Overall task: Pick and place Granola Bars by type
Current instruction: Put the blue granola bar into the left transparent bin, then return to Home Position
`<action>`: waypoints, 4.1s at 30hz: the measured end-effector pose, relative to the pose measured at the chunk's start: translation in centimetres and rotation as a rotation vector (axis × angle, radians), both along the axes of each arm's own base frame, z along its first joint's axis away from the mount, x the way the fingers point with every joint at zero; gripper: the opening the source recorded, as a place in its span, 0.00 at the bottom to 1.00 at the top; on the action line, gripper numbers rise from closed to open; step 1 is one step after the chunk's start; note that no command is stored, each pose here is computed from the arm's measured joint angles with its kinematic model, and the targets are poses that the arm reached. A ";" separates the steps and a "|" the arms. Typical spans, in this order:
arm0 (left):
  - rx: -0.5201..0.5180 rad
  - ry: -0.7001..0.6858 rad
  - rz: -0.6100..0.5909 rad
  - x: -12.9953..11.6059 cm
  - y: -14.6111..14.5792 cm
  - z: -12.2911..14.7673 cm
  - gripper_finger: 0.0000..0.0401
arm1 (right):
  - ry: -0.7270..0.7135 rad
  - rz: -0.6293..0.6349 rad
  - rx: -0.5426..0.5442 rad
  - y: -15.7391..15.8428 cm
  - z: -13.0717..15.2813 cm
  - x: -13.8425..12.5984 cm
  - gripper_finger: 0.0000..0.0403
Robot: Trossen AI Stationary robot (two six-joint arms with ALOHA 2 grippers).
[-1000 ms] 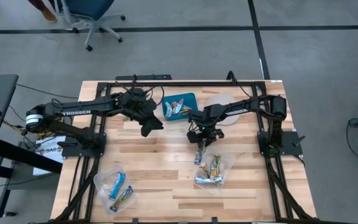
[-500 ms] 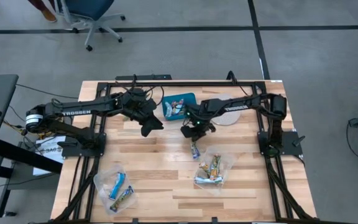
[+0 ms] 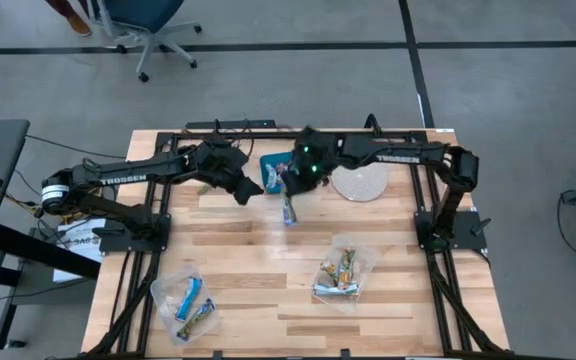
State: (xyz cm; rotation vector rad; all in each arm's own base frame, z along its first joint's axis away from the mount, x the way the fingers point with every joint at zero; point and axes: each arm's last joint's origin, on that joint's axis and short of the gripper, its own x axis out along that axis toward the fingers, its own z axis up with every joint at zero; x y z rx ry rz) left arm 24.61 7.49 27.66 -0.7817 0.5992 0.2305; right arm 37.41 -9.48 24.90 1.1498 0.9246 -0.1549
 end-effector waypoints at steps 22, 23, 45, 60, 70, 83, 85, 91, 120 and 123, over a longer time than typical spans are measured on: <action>-0.101 -0.254 0.066 2.7 2.9 0.3 0.42 | -0.230 0.023 -0.110 -1.0 3.9 1.1 0.00; -0.100 -0.254 0.068 2.7 2.9 0.3 0.38 | -0.232 0.025 -0.108 -0.9 3.9 1.1 0.00; -0.063 -0.075 -0.052 1.8 2.3 -1.1 0.02 | -0.325 0.177 -0.109 -0.3 4.7 0.8 0.24; 0.045 0.314 -0.316 -7.4 -6.2 6.6 0.02 | -0.403 0.559 -0.419 7.6 11.1 -5.8 0.45; -0.142 0.518 -0.198 -9.5 -14.2 6.1 0.02 | -0.476 0.764 -0.569 11.5 11.2 -6.0 0.40; -0.324 0.722 0.029 -7.9 -23.0 2.4 0.02 | -0.548 0.896 -0.894 13.7 14.1 -6.5 0.40; -0.323 0.733 0.070 -7.8 -23.4 1.9 0.04 | -0.547 0.903 -0.901 13.7 14.3 -6.6 0.40; -0.305 0.733 0.157 -7.8 -23.5 1.6 0.14 | -0.493 0.916 -0.886 13.4 14.0 -6.9 0.40; -0.097 0.428 0.030 -2.7 -19.2 2.4 0.25 | -0.541 0.598 -0.770 12.8 7.8 -19.9 0.32; -0.085 0.409 0.030 -1.9 -18.1 2.5 0.25 | -0.580 0.514 -0.776 12.8 7.0 -21.5 0.32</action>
